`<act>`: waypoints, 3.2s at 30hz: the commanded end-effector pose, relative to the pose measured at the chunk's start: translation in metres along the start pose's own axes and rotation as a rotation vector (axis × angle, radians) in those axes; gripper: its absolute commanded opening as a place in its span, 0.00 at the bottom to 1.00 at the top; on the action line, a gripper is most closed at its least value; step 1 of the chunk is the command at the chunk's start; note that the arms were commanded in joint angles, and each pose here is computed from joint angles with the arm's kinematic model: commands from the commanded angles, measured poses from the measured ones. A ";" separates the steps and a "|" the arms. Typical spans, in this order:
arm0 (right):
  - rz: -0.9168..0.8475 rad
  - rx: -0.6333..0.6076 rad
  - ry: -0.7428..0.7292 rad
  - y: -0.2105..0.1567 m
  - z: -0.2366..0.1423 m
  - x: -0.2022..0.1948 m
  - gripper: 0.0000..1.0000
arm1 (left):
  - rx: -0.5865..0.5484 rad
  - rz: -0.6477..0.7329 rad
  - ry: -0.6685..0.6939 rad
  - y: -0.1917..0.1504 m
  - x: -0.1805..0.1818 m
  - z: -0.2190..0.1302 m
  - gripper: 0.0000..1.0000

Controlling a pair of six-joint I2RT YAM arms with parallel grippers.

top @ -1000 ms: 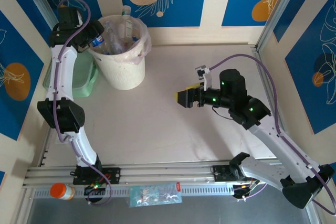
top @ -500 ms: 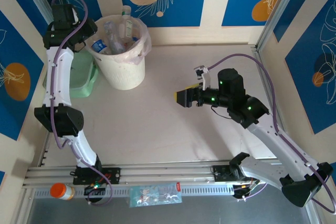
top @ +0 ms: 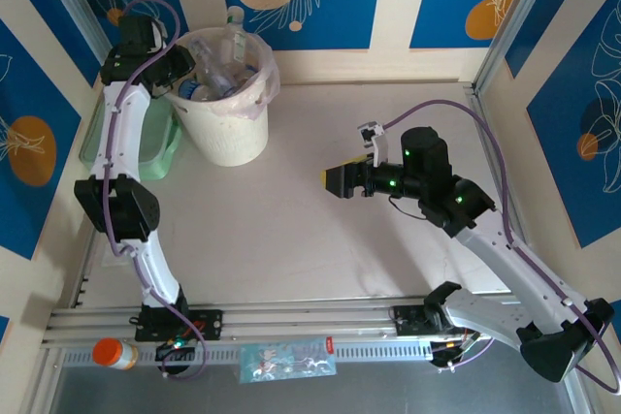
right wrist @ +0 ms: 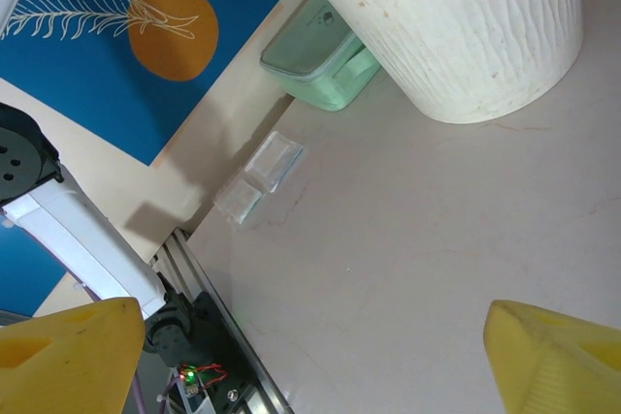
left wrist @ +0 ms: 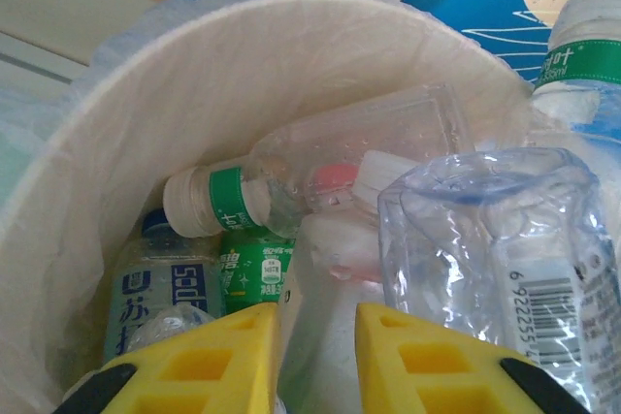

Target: Put the plastic bottles in the bin

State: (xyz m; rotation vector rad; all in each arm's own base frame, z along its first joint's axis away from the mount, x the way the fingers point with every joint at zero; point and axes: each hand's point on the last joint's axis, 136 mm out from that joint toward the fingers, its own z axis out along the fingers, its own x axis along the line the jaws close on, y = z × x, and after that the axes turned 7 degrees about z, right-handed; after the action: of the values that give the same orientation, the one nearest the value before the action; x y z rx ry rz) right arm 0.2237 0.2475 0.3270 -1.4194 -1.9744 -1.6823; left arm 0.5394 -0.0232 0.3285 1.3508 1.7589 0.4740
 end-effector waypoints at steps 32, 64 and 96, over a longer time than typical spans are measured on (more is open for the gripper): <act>-0.695 -0.632 -0.486 0.033 -0.062 -0.106 0.99 | -0.974 0.785 0.031 -0.197 0.015 -0.150 0.99; -0.161 -0.436 -0.784 -0.004 -0.035 -0.363 0.99 | -0.304 0.579 0.170 -0.254 0.108 0.020 0.99; -0.194 -0.376 -0.651 -0.009 -0.023 -0.350 0.99 | -0.331 0.563 0.241 -0.250 0.116 0.015 0.99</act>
State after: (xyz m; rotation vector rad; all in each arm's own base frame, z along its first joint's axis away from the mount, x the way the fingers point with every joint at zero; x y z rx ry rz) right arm 0.3888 0.0397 0.0900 -2.2493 -2.2052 -1.8895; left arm 0.3938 -0.0100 0.0898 1.6090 1.3639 1.2059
